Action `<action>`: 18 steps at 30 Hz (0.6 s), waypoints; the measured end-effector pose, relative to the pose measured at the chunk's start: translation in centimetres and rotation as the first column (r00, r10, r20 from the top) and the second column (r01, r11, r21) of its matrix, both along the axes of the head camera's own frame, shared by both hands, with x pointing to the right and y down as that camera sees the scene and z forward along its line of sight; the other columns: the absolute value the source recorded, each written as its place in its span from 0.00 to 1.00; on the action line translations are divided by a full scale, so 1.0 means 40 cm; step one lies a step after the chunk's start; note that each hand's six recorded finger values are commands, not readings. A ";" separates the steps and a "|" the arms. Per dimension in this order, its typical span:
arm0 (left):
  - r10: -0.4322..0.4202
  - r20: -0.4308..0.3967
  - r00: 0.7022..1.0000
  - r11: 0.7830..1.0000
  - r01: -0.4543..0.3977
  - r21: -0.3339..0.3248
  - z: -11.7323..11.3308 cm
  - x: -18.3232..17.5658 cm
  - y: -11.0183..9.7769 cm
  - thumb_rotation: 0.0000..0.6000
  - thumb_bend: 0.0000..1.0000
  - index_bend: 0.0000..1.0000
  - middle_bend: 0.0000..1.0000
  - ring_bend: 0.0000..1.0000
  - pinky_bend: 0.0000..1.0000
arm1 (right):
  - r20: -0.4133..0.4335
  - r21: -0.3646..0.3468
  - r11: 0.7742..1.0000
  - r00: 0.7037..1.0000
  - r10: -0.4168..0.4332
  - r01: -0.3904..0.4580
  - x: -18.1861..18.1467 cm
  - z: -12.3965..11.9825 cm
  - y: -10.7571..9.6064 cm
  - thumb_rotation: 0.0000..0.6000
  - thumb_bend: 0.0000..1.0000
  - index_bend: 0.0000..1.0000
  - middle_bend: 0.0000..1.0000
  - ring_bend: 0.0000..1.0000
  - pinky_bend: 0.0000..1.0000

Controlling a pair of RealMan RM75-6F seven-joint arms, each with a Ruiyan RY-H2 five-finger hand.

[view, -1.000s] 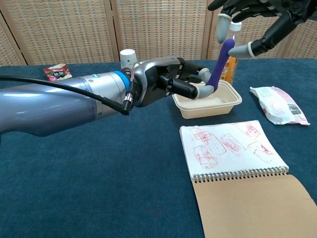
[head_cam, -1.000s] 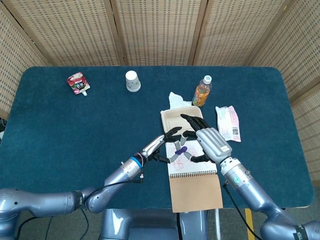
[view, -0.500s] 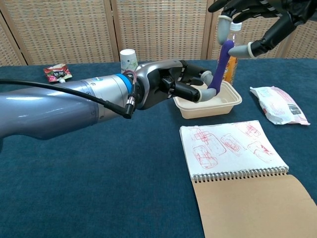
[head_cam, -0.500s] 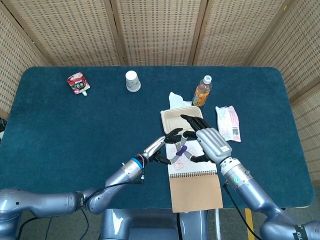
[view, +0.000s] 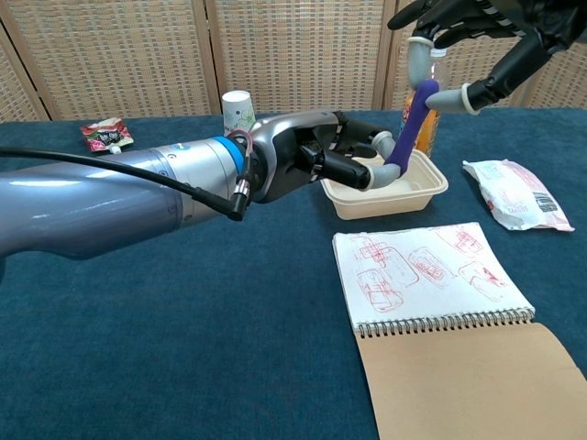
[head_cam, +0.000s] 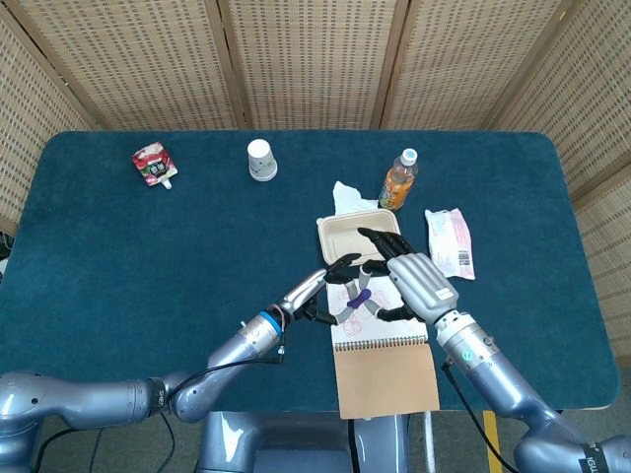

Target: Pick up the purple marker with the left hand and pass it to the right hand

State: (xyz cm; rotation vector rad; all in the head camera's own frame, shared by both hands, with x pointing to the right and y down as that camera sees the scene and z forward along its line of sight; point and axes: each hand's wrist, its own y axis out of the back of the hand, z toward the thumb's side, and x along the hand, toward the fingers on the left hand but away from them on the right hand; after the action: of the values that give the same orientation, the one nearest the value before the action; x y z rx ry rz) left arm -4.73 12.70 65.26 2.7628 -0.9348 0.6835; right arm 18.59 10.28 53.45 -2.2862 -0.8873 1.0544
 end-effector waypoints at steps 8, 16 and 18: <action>0.003 -0.001 1.000 1.000 -0.003 0.004 -0.002 0.002 0.002 1.00 0.55 0.70 0.00 0.00 0.00 | -0.005 0.000 1.000 1.000 -0.005 0.005 0.000 0.001 0.000 1.00 0.54 0.57 0.11 0.00 0.00; 0.005 -0.003 1.000 1.000 -0.005 0.011 -0.008 0.001 0.000 1.00 0.55 0.70 0.00 0.00 0.00 | -0.017 0.005 1.000 1.000 -0.011 0.012 0.003 0.004 0.000 1.00 0.61 0.60 0.13 0.00 0.00; 0.005 -0.003 1.000 1.000 -0.005 0.012 -0.009 0.001 0.000 1.00 0.55 0.70 0.00 0.00 0.00 | -0.020 0.006 1.000 1.000 -0.015 0.015 0.004 0.005 0.001 1.00 0.62 0.62 0.15 0.00 0.00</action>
State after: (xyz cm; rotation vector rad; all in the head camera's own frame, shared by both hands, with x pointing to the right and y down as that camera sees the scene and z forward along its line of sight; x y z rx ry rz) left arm -4.69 12.72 64.90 2.7765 -0.9350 0.6768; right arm 18.74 10.31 53.64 -2.2697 -0.8625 1.0652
